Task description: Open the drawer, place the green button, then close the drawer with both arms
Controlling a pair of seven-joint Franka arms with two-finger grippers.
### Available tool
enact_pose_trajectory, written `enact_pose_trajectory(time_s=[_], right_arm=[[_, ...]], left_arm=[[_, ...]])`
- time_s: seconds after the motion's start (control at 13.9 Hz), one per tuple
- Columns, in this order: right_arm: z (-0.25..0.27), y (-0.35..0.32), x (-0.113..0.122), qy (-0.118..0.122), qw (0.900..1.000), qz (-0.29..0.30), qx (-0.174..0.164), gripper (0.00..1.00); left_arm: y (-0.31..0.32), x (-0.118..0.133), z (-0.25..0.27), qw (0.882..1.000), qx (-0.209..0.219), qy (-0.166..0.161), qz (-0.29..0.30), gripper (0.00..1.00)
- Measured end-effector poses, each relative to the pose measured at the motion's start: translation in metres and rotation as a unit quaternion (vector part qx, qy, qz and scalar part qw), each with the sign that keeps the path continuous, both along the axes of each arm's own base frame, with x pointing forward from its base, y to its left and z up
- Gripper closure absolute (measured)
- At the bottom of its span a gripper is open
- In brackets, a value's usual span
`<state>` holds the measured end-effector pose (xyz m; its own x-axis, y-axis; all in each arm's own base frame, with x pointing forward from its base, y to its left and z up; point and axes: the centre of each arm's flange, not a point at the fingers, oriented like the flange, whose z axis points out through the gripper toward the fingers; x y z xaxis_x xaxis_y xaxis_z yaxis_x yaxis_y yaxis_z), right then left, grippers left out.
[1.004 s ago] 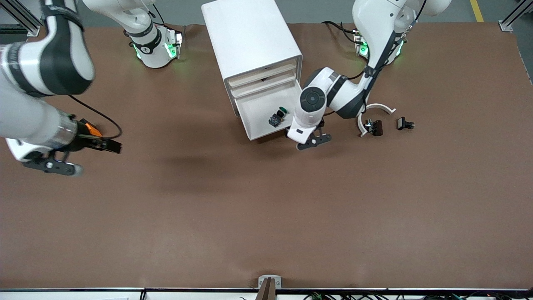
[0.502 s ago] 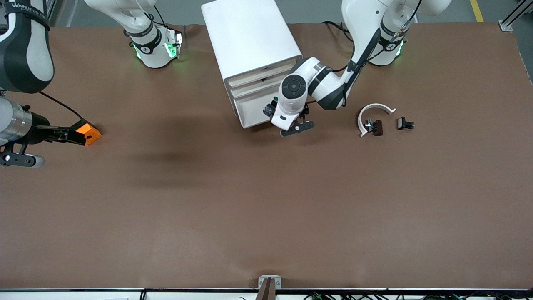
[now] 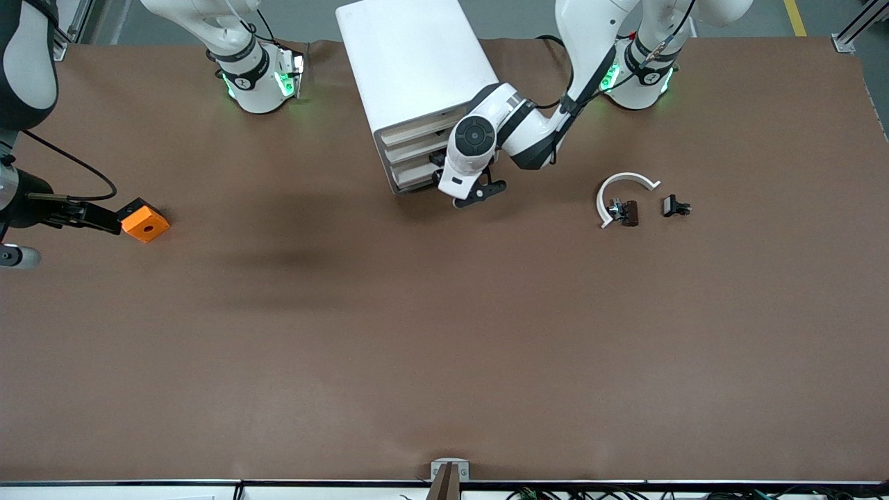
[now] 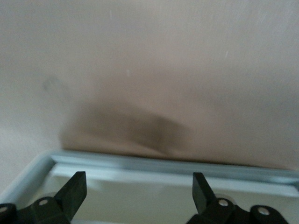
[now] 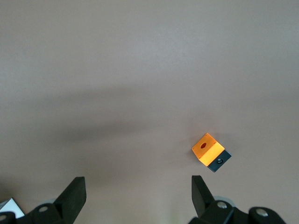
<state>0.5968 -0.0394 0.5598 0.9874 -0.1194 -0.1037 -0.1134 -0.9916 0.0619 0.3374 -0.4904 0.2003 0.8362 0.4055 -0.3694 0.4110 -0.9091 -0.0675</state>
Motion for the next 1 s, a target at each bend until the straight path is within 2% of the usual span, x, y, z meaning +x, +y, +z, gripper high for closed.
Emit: enact_pose_trajectory(time_s=[0.14, 0.36, 0.5, 0.57, 0.79, 1.0], right_arm=[[0.005, -0.004, -0.001, -0.005, 1.000, -0.004, 0.001, 0.00], [0.016, -0.018, -0.007, -0.015, 1.000, -0.018, 0.013, 0.00], [0.026, -0.023, -0.012, -0.026, 0.999, -0.025, 0.023, 0.00], [0.030, -0.024, -0.014, -0.031, 0.999, -0.026, 0.025, 0.00], [0.039, -0.022, -0.017, -0.038, 0.999, -0.024, 0.026, 0.00], [0.046, -0.022, -0.021, -0.043, 0.998, -0.024, 0.026, 0.00]], left_arm=[[-0.002, -0.004, -0.003, 1.000, -0.005, 0.015, 0.014, 0.00], [-0.001, -0.001, -0.002, 1.000, -0.007, 0.017, 0.020, 0.00], [0.002, 0.014, 0.003, 0.999, -0.012, 0.010, 0.032, 0.00], [0.007, 0.030, 0.008, 0.999, -0.014, 0.000, 0.041, 0.00], [0.044, 0.104, 0.029, 0.996, -0.013, -0.052, 0.074, 0.00], [0.100, 0.174, 0.070, 0.988, 0.008, -0.134, 0.076, 0.00]])
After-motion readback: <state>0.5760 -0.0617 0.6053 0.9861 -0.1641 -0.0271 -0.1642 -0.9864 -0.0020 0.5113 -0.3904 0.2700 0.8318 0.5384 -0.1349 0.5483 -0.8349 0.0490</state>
